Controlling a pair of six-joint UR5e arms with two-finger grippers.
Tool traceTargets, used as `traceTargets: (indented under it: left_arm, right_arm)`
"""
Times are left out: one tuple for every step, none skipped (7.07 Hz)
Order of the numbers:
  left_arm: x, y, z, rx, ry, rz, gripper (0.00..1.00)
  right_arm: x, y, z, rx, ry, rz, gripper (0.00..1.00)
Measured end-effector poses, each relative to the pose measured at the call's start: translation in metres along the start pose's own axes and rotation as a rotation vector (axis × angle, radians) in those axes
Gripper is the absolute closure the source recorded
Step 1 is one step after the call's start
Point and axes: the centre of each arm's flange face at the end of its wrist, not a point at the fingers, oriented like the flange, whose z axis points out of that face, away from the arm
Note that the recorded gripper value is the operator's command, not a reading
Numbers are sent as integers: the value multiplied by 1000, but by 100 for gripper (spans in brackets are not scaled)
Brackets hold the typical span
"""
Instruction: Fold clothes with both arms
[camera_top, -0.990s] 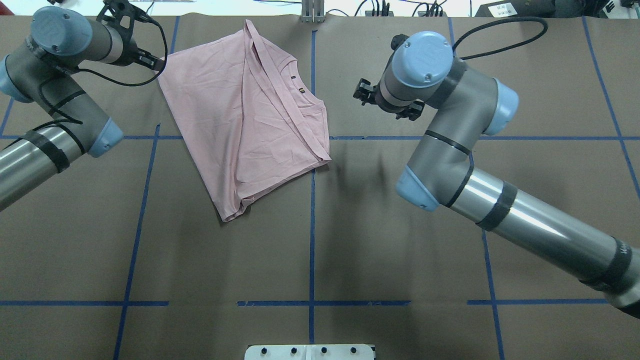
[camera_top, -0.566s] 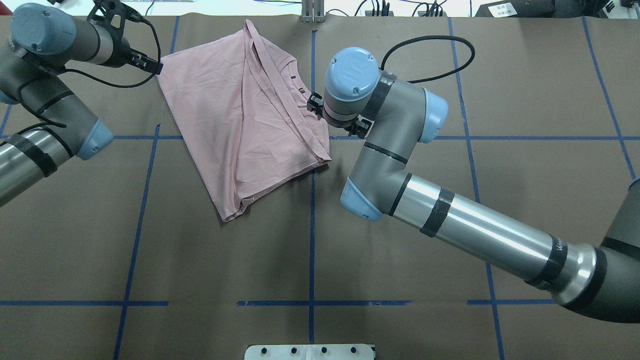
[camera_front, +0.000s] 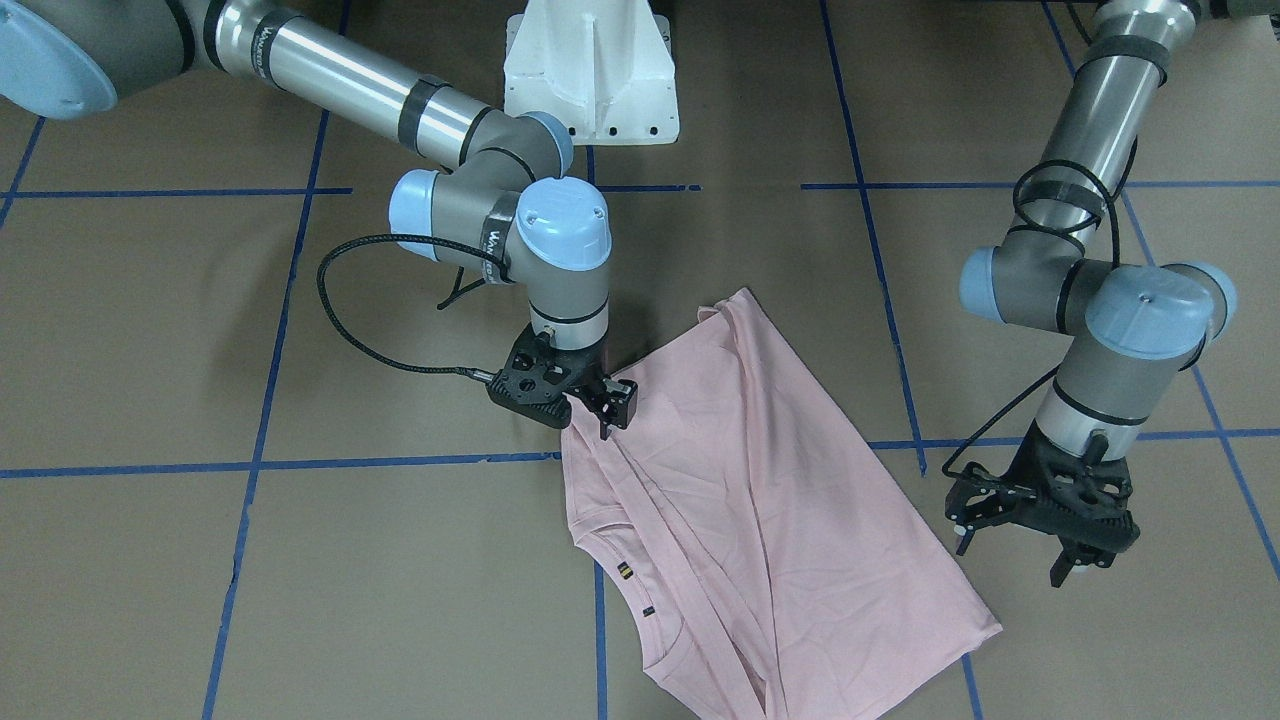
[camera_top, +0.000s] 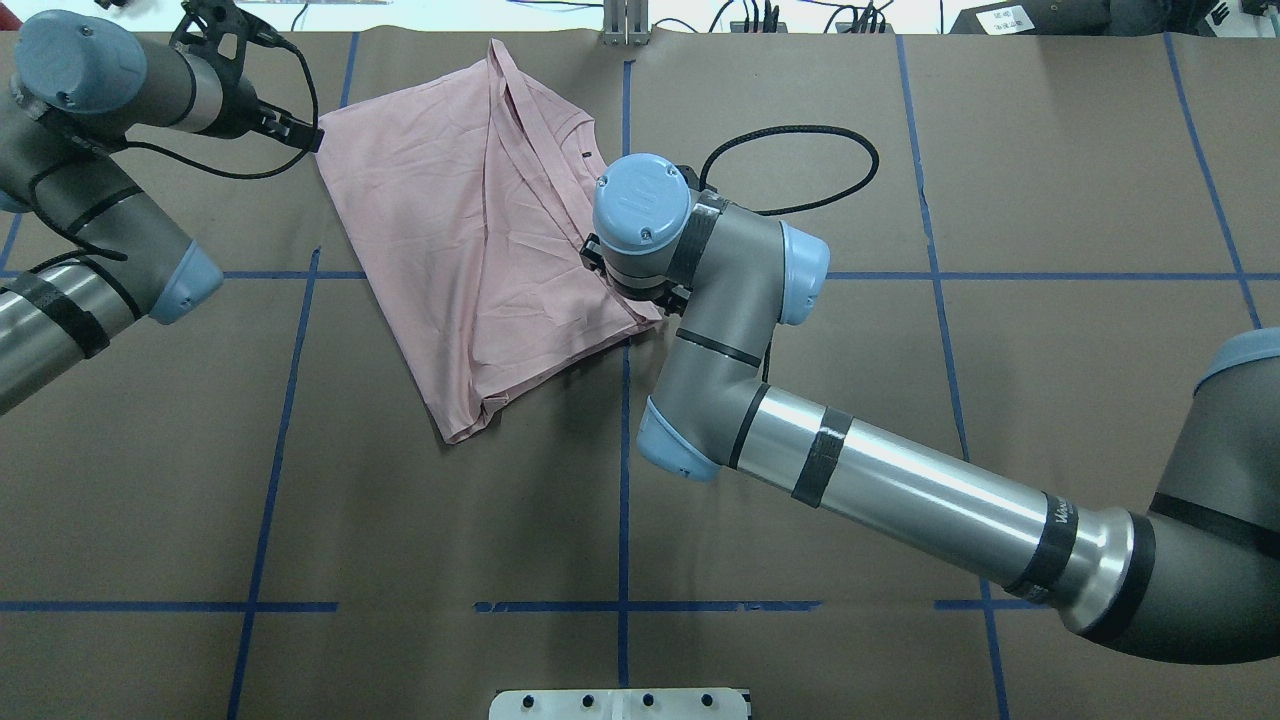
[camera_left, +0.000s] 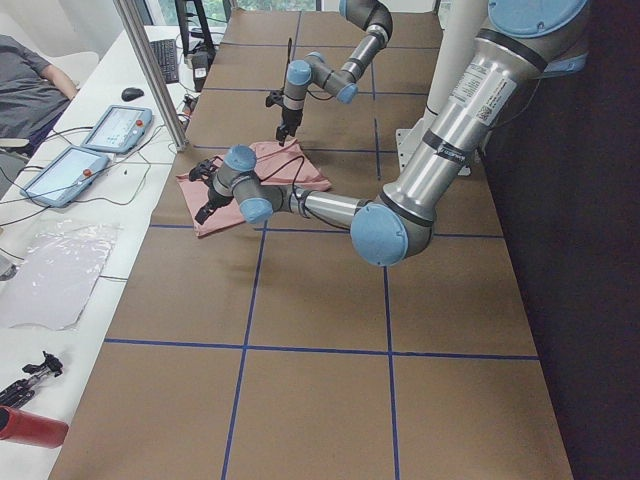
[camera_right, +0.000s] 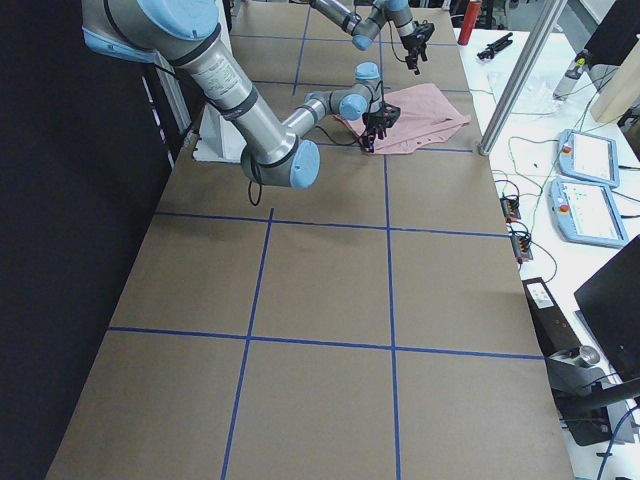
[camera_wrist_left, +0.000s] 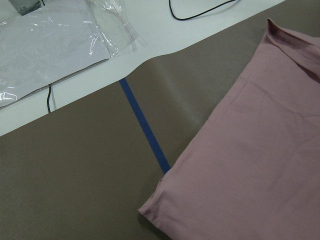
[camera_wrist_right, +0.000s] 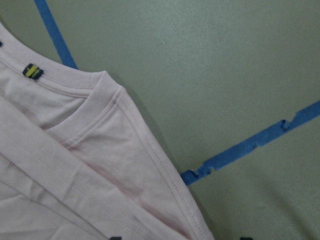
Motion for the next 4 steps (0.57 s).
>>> traceTargets:
  left_arm:
    - [0,0,0,0,1,0,0]
    - [0,0,0,0,1,0,0]
    - [0,0,0,0,0,-1,0]
    - [-1,1,0,0,0,-1,0]
  right_arm:
    - [0,5,2,-3,4,-3,42]
    - [0,8,3,-5,8,-4,47]
    - [1,10,5,-7,15,-1,52]
    - [2,13,7,-9,21,2,76]
